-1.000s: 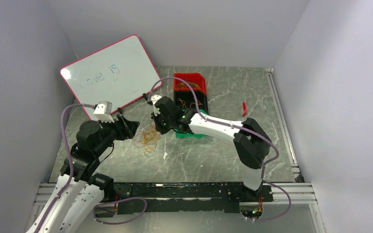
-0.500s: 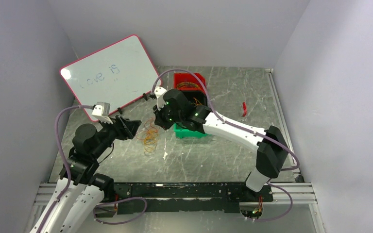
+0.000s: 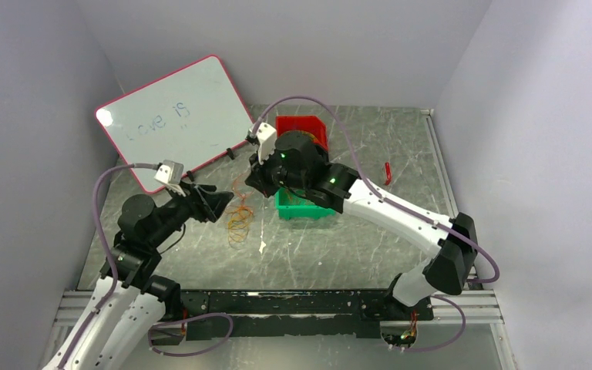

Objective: Untangle the cables

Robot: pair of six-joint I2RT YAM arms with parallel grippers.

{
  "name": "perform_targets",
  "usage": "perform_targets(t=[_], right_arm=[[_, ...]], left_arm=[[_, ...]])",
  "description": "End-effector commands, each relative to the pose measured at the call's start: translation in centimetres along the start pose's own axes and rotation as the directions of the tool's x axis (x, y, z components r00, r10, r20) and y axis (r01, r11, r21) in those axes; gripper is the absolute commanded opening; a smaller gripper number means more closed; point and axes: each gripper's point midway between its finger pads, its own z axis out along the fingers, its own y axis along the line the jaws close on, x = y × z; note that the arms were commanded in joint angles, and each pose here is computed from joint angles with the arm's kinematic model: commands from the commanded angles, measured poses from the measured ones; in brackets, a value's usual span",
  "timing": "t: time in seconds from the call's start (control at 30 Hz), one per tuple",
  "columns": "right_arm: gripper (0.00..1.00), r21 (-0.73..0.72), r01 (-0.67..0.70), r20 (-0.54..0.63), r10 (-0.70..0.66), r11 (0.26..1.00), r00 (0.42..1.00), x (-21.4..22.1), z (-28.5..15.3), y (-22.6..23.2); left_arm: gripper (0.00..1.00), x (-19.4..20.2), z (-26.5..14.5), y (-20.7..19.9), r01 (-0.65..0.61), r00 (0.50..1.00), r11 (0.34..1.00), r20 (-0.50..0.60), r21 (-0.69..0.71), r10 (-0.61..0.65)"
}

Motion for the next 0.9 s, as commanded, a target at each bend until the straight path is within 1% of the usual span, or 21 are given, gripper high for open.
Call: perform_targets(t=[0.0,0.27,0.47,0.7,0.77,0.87], right_arm=[[0.0,-0.037,0.034,0.032,-0.033,0.999,0.999,-1.9,-0.8,0.9],[0.0,-0.049,0.044,0.093,-0.039,0.998,0.995,-4.0,-2.4,1.5],[0.0,-0.076,0.038,0.113,-0.029,0.996,0.993,-4.9,-3.0,2.1],[0.0,-0.098,0.023,0.153,-0.007,0.995,0.988,-6.1,-3.7,2.7],[0.0,-0.107,0.017,0.162,0.001,0.994,0.987,-6.3,-3.9,3.0],[0.0,-0.11,0.008,0.179,0.011,0.994,0.984,-6.9,-4.2,3.1]], left_arm=[[0.7,0.1,0.8,-0.9,-0.037,0.999,0.996,0.002,0.082,0.037],[0.7,0.9,2.2,-0.4,-0.019,1.0,0.996,-0.022,0.087,0.021],[0.7,2.2,3.1,-0.1,-0.008,0.999,0.994,-0.052,0.111,0.014],[0.69,3.1,4.3,0.1,0.016,0.999,0.99,-0.047,0.141,-0.01],[0.68,3.2,4.5,0.1,0.023,0.999,0.988,-0.043,0.15,-0.017],[0.61,3.7,4.8,0.1,0.031,0.998,0.986,-0.055,0.165,-0.022]])
